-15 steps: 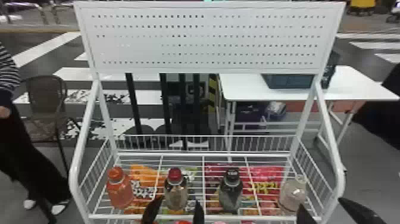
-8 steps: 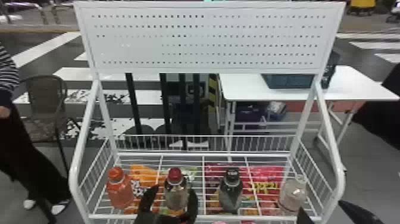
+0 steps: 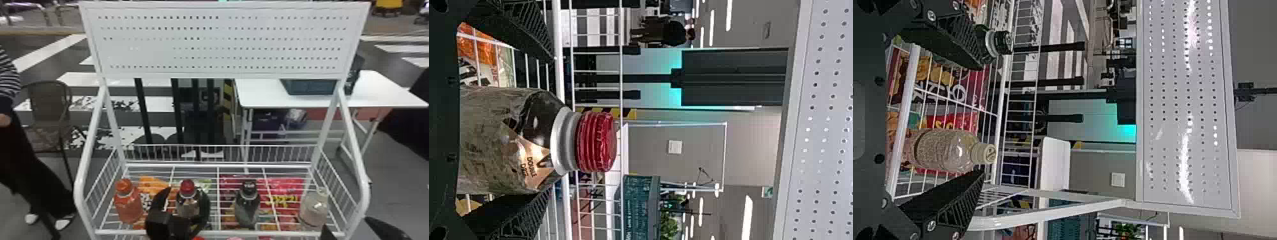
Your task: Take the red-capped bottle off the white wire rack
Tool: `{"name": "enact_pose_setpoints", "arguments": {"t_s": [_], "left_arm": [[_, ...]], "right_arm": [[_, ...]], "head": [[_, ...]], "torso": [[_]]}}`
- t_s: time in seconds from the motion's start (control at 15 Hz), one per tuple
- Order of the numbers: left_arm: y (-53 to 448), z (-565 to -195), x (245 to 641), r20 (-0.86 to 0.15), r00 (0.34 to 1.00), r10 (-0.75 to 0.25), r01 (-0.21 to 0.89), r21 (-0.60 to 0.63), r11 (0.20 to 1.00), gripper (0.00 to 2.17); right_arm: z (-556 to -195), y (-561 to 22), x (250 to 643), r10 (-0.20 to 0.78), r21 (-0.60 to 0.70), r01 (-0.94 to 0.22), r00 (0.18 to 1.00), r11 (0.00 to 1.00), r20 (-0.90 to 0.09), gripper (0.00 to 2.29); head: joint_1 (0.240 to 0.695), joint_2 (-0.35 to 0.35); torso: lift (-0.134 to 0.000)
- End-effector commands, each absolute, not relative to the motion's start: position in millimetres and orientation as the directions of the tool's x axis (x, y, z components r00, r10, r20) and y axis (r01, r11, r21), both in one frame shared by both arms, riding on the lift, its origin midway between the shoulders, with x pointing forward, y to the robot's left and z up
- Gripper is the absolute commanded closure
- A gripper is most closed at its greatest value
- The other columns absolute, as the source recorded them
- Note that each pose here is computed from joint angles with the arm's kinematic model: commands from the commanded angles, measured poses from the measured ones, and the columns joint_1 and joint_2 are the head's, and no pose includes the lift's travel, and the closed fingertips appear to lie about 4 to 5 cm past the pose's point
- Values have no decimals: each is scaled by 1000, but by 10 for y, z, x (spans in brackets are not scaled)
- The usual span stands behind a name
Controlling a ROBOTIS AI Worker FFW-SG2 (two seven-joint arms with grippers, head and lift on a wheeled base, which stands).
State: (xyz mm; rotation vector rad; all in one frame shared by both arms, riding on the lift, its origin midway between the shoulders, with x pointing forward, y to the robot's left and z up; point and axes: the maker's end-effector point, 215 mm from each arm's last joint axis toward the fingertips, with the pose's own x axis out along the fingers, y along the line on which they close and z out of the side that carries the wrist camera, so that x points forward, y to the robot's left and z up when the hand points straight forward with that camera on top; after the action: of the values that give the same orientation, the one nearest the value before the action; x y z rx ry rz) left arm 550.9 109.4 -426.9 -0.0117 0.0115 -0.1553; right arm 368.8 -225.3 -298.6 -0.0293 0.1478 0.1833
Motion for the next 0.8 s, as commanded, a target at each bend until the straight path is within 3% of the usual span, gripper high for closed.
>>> {"name": "enact_pose_setpoints", "arguments": {"t_s": [0.0, 0.13, 0.2, 0.27, 0.33, 0.4, 0.73], "left_arm": [[1130, -4303, 5536, -19, 989, -149, 149, -13, 989, 53], [1175, -4283, 5548, -17, 990, -142, 142, -21, 990, 272], [1185, -4288, 5548, -24, 989, -147, 146, -33, 989, 626], [1165, -4298, 5546, -36, 986, -162, 160, -51, 986, 1227], [1175, -4370, 5543, -70, 982, -175, 171, -56, 984, 1663], [1162, -4389, 5518, -84, 979, -188, 183, -60, 981, 1838], [1040, -3954, 5291, -15, 978, -206, 204, -93, 975, 1838]], "right_arm": [[-2993, -2254, 3685, 179, -14, -183, 972, 983, -150, 154], [-3009, -2251, 3685, 179, -13, -183, 972, 983, -151, 154], [-3017, -2252, 3684, 179, -12, -183, 972, 983, -153, 154], [-3017, -2241, 3683, 181, -11, -185, 971, 983, -153, 154], [-3008, -2237, 3685, 181, -11, -185, 972, 983, -150, 154], [-3008, -2234, 3684, 183, -11, -186, 972, 982, -150, 154], [-2997, -2207, 3687, 187, -7, -189, 972, 982, -142, 154]], "head": [[499, 0], [499, 0], [499, 0], [499, 0], [499, 0], [499, 0], [499, 0]], "torso": [[0], [0], [0], [0], [0], [0], [0]]}}
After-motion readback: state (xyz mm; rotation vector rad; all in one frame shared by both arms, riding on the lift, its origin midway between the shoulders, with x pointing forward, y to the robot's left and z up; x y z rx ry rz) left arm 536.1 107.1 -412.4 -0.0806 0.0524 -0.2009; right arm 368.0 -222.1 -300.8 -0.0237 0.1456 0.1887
